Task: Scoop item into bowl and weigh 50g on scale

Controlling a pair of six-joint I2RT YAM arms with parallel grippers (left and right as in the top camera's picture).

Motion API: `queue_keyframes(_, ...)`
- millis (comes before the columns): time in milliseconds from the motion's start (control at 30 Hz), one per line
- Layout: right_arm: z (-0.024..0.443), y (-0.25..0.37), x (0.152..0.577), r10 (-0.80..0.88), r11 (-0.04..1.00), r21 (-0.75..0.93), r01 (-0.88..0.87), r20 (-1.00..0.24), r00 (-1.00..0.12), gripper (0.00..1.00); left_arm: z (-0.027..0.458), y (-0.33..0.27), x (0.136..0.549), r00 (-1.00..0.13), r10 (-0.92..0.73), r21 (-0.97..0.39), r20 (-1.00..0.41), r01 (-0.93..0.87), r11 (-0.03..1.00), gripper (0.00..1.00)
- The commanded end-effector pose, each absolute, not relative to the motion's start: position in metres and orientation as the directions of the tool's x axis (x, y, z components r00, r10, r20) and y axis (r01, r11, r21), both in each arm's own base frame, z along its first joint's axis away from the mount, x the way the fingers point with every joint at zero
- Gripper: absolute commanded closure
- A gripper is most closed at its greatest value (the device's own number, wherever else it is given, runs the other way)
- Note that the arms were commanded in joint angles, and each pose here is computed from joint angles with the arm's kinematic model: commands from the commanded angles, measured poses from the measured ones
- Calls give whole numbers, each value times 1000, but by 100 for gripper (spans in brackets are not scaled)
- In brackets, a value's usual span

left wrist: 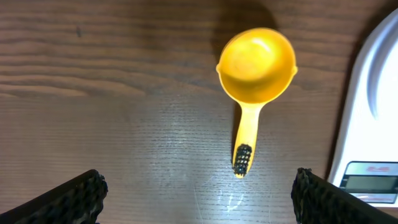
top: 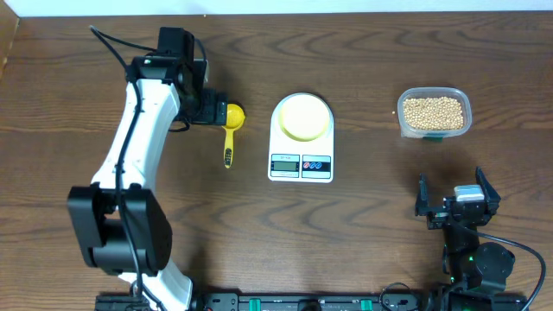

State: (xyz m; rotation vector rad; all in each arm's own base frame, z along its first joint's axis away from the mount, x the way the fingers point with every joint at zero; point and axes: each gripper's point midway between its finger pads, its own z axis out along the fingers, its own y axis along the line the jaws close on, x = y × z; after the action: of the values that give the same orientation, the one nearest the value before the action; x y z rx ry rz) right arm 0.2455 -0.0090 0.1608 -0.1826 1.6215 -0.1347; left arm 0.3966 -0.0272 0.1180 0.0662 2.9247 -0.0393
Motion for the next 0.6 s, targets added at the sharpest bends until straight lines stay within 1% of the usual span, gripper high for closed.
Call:
queue_keyframes(0,160,-8,245,-206,978,-204,-39,-977,-53,1,112,-27,403,-979,46,-25,-199,52,998,3)
queue_keyframes(333,160,-8,245,-206,978,-204,-39,-977,-53,1,81,-27,406,-989,52,-23,-138,56,998,3)
queue_keyframes(567,160,-8,245,-206,978,-204,-39,-977,-53,1,58,-28,423,-986,54,-24,-157,58,998,3)
